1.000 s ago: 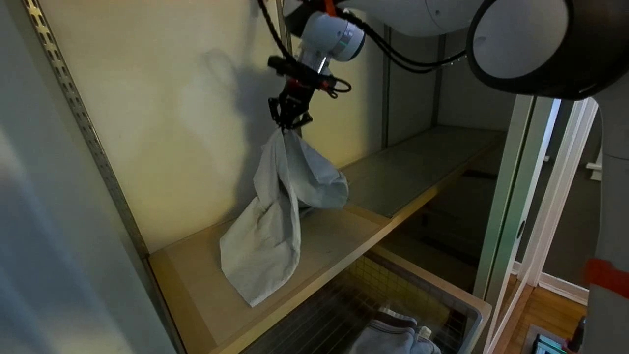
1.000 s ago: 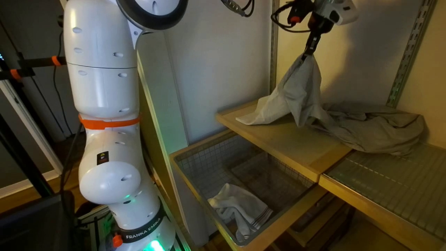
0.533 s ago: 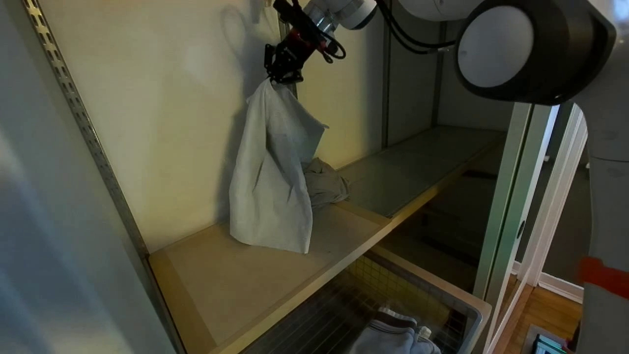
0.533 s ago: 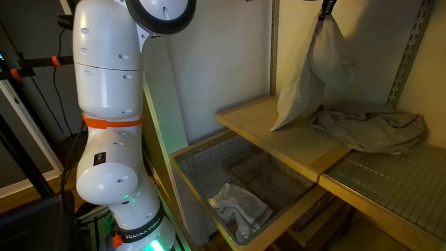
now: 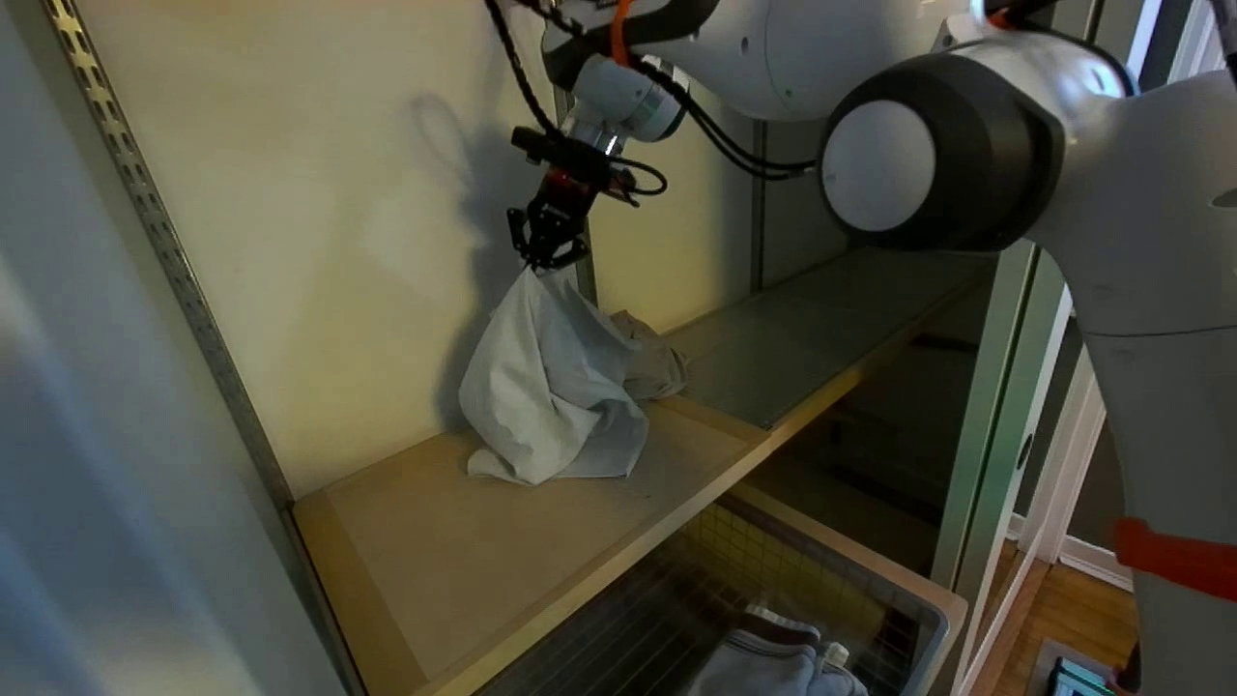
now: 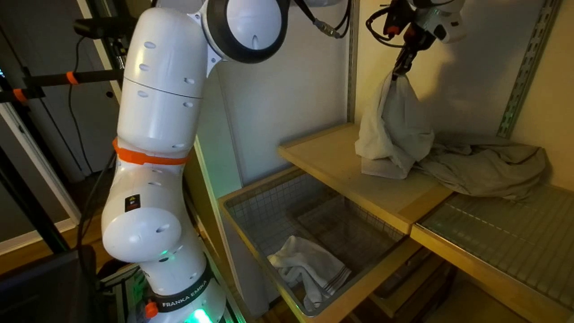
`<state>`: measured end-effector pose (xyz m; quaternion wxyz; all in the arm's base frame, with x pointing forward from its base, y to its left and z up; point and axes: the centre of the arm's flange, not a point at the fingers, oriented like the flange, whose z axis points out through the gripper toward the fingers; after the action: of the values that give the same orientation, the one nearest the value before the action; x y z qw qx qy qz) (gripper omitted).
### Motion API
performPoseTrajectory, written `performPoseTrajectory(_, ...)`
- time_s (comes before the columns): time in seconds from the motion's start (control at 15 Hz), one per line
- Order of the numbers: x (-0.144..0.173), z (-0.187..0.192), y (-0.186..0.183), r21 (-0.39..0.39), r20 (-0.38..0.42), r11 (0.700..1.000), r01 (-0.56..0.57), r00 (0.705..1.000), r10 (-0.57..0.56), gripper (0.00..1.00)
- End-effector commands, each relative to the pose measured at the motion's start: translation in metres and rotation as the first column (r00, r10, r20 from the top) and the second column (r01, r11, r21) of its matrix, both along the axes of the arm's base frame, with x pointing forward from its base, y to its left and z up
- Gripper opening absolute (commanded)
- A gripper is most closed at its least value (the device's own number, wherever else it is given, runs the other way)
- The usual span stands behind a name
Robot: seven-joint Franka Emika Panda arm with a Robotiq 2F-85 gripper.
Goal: Fold the towel and put it in the open drawer
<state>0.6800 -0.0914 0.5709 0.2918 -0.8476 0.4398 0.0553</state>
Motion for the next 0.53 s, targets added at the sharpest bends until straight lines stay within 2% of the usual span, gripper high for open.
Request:
performPoseTrajectory(0.0,0.001,-0.042,0.02,-0.025,-0.081,0.987,-0.156,0.985,0.154,0.01)
performPoseTrajectory(0.13,-0.003,-0.068,0.031,-0.023,-0.095,0.972,-0.232,0.969,0.229,0.01)
performPoseTrajectory(0.2,-0.004,-0.083,0.037,-0.042,-0.076,0.967,-0.252,0.966,0.248,0.01)
performPoseTrajectory(0.33,-0.008,-0.109,0.048,-0.103,-0.074,0.955,-0.278,0.96,0.271,0.01)
performPoseTrajectory(0.47,-0.01,-0.14,0.059,-0.212,-0.025,0.946,-0.246,0.969,0.246,0.01)
